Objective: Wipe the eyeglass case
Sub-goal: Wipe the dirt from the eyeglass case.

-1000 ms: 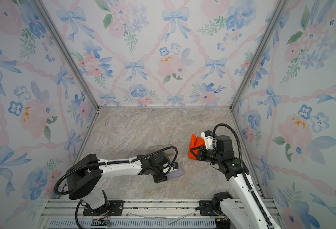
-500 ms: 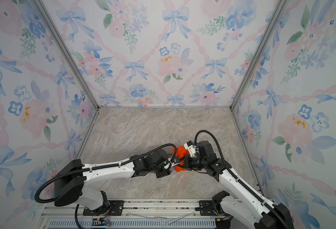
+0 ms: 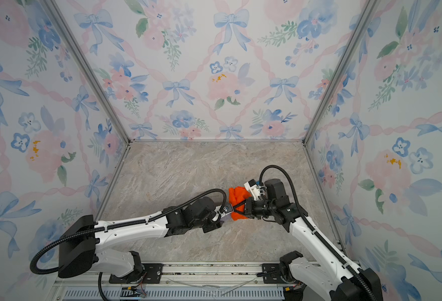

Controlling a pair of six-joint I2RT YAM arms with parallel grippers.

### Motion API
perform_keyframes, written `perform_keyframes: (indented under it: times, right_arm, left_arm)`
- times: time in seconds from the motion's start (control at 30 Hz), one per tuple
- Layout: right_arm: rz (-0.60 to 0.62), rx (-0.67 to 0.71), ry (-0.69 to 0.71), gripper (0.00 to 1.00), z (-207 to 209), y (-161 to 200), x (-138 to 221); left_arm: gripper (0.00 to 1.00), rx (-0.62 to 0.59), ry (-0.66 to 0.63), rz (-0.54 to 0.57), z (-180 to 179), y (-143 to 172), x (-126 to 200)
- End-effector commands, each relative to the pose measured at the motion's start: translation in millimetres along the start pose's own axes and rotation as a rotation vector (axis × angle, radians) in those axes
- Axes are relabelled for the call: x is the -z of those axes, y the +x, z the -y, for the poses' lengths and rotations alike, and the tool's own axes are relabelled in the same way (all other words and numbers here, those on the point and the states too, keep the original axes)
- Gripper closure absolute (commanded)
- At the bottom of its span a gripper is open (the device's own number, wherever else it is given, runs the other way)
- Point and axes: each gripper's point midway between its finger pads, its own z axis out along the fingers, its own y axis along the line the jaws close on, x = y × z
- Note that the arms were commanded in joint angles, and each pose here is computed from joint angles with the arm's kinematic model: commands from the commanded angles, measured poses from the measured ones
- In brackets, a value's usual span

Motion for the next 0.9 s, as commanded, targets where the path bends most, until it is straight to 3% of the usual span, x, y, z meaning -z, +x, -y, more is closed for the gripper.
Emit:
perform_keyframes:
  times: [0.0,0.2,0.3,0.4,0.6,0.73,0.87]
  right_arm:
    - [0.001,-0.03,0.003,1.0,-0.6,0.1,-20.5]
    - [0.066,-0.091,0.14,1.0,46.0,-19.5,30.9]
    - [0.094,-0.063,0.201,1.0,45.7,-28.4,56.7]
    - [0.164,-0.016,0.195,1.0,23.6,-46.7,73.3]
    - [0.26,0.083,0.125,1.0,-41.2,-81.3,101.0]
    - [0.262,0.116,0.08,1.0,-71.9,-96.4,103.0]
    - [0.2,0.141,0.03,1.0,-94.0,-97.8,80.2]
  left_arm:
    - [0.69,0.026,-0.05,0.198,-13.2,-51.2,22.7]
    - [0.69,0.034,-0.068,0.215,-17.3,-49.2,33.8]
    - [0.69,0.032,-0.067,0.205,-17.2,-46.3,37.3]
    - [0.7,-0.006,-0.076,0.151,-14.3,-33.5,32.2]
    - [0.73,-0.21,-0.345,-0.057,-46.2,9.7,24.2]
    - [0.72,-0.304,-0.508,-0.081,-68.9,-0.4,33.3]
    - [0.72,-0.419,-0.587,-0.065,-72.1,-21.4,41.5]
